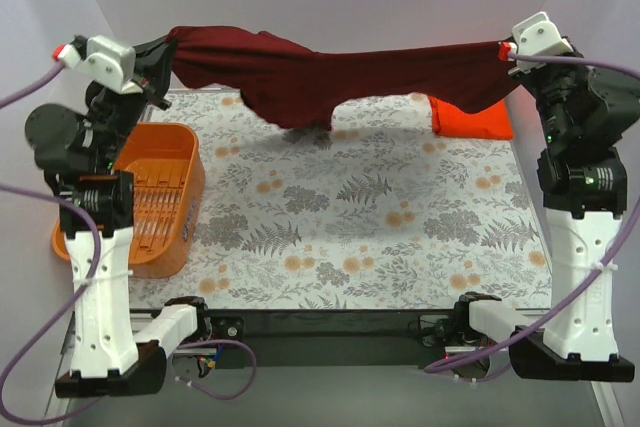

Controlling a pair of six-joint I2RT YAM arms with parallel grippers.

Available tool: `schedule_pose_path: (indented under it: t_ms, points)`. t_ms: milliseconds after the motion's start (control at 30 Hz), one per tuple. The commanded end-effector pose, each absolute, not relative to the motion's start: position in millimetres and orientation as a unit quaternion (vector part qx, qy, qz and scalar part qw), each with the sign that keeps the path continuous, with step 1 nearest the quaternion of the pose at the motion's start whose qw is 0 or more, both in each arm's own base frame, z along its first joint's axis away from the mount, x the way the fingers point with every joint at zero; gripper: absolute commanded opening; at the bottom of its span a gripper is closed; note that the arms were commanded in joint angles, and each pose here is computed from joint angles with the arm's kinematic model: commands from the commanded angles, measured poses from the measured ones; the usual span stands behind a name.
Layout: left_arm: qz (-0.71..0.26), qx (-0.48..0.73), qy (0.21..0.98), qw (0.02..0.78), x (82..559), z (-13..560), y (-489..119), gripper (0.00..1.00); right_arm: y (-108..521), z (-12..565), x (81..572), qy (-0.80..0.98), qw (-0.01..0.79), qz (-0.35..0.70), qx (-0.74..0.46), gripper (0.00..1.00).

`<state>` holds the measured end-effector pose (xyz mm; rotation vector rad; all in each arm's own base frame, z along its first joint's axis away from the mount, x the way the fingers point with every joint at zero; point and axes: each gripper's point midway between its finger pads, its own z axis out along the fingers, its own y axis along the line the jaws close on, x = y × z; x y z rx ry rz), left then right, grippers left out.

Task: Fold and stack the t-shirts
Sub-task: Flatten the tshirt out

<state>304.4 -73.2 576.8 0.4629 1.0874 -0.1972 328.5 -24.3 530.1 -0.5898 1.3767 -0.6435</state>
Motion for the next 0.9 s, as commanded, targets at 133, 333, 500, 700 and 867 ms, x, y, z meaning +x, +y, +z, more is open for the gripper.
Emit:
schedule_pose_path:
  t_ms: [133, 333, 500, 700, 867]
  points:
    - [-0.057, 0.173, 0.467, 0.865, 270.0, 625.8, -55.3, 0.0, -42.9, 621.5, 278.3, 0.512, 0.747, -0.371, -0.204, 0.01]
    - [-0.027, 0.135, 0.478, 0.868, 288.0, 629.7, -37.6, 0.0, -37.2, 621.5, 290.5, 0.506, 0.747, -0.369, -0.223, 0.01]
    - [-0.069, 0.171, 0.535, 0.825, 345.2, 577.0, -52.9, 0.0, -30.2, 577.4, 344.8, 0.543, 0.718, -0.349, -0.262, 0.01]
    - [-0.111, 0.162, 0.55, 0.812, 438.1, 545.5, -57.7, 0.0, -29.6, 542.5, 433.7, 0.565, 0.699, -0.343, -0.271, 0.01]
    - [-0.108, 0.138, 0.489, 0.854, 519.2, 595.9, -48.4, 0.0, -44.3, 602.0, 479.6, 0.542, 0.741, -0.353, -0.182, 0.01]
